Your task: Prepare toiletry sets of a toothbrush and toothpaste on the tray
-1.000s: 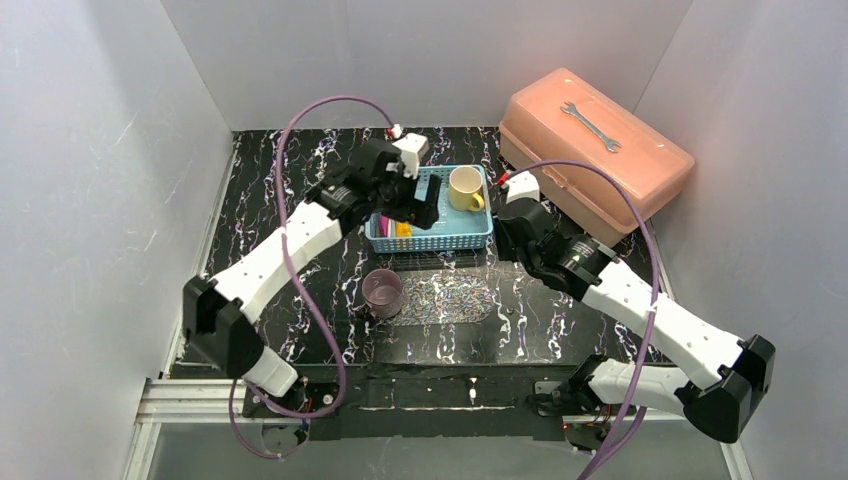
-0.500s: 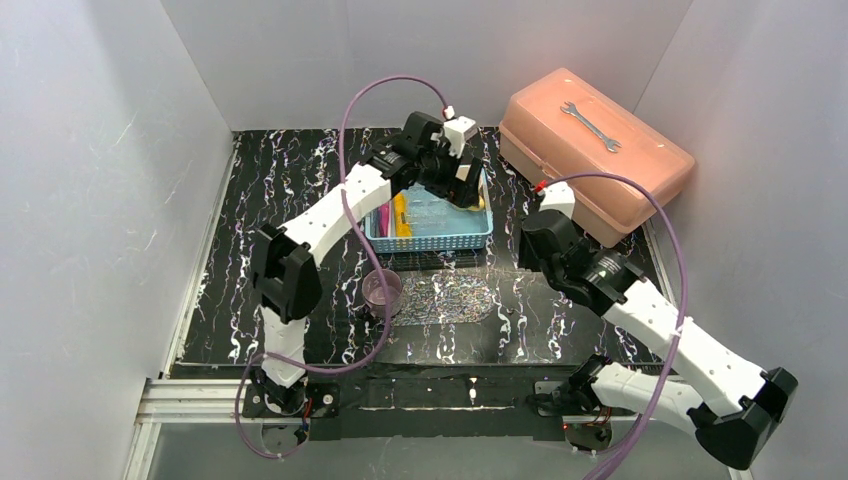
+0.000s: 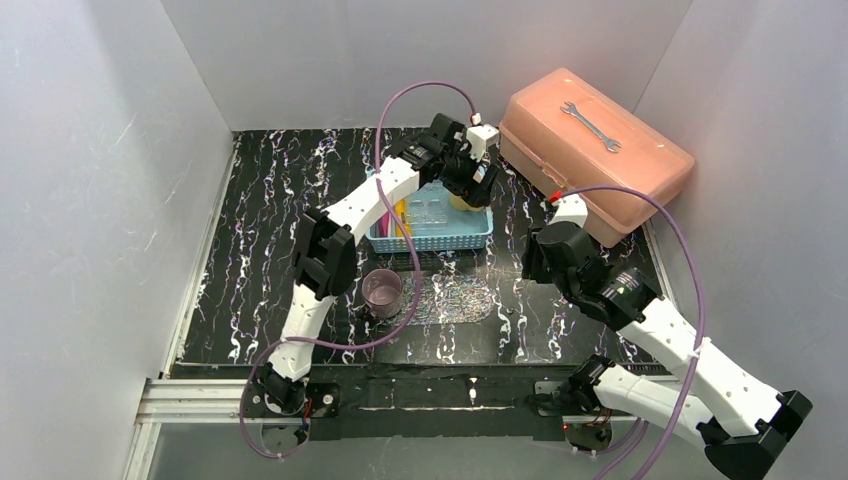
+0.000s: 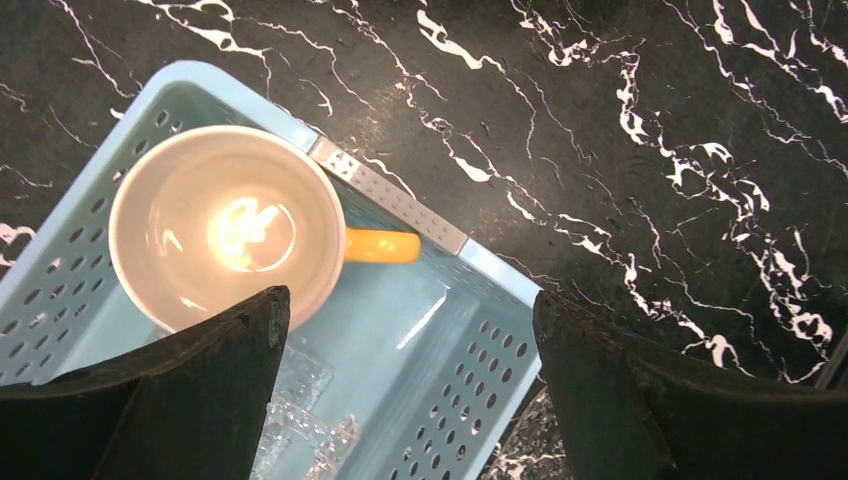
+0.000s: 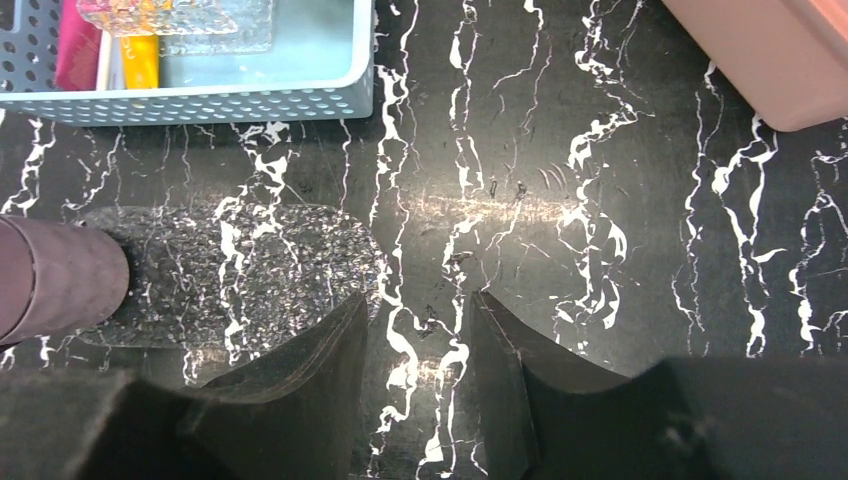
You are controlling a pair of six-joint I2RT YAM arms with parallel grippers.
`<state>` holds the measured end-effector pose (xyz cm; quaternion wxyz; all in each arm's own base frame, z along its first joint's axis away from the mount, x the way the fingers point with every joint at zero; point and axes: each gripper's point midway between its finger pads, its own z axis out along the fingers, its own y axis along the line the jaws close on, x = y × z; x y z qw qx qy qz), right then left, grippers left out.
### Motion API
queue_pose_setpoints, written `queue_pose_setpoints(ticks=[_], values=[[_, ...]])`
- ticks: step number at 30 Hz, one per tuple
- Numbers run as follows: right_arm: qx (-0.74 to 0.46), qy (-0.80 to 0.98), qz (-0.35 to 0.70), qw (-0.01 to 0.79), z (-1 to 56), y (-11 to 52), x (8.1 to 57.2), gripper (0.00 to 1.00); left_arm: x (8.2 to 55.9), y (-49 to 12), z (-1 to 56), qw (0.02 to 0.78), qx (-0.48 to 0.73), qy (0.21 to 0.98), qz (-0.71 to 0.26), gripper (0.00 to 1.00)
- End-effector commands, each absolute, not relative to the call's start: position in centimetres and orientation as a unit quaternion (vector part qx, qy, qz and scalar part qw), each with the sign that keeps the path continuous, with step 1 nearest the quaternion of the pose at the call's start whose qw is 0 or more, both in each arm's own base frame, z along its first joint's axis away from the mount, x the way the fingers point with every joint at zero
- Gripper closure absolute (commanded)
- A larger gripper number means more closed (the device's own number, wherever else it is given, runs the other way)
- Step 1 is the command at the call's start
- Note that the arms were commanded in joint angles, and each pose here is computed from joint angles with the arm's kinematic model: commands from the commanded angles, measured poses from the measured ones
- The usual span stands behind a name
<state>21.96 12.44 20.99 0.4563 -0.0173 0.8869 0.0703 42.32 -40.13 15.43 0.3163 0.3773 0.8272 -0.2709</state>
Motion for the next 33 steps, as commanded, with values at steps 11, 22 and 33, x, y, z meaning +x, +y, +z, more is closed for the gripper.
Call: queue_pose_setpoints(ticks=[11, 22, 33], values=[[-0.003, 0.88, 0.102, 0.463, 21.7, 13.2, 22.0, 0.5, 43.8, -39.9, 14.9, 0.332, 0.45, 0.798, -0.225, 0.2], [-0.005, 0.883, 0.107, 0.458, 21.5, 13.6, 22.0, 0.5, 44.4, -38.8, 13.3, 0.326, 0.475, 0.796, -0.187, 0.4], [-0.011, 0.884, 0.106, 0.454, 21.4, 13.8, 22.1, 0.5, 45.0, -38.9, 12.2, 0.325, 0.477, 0.795, -0.188, 0.47]])
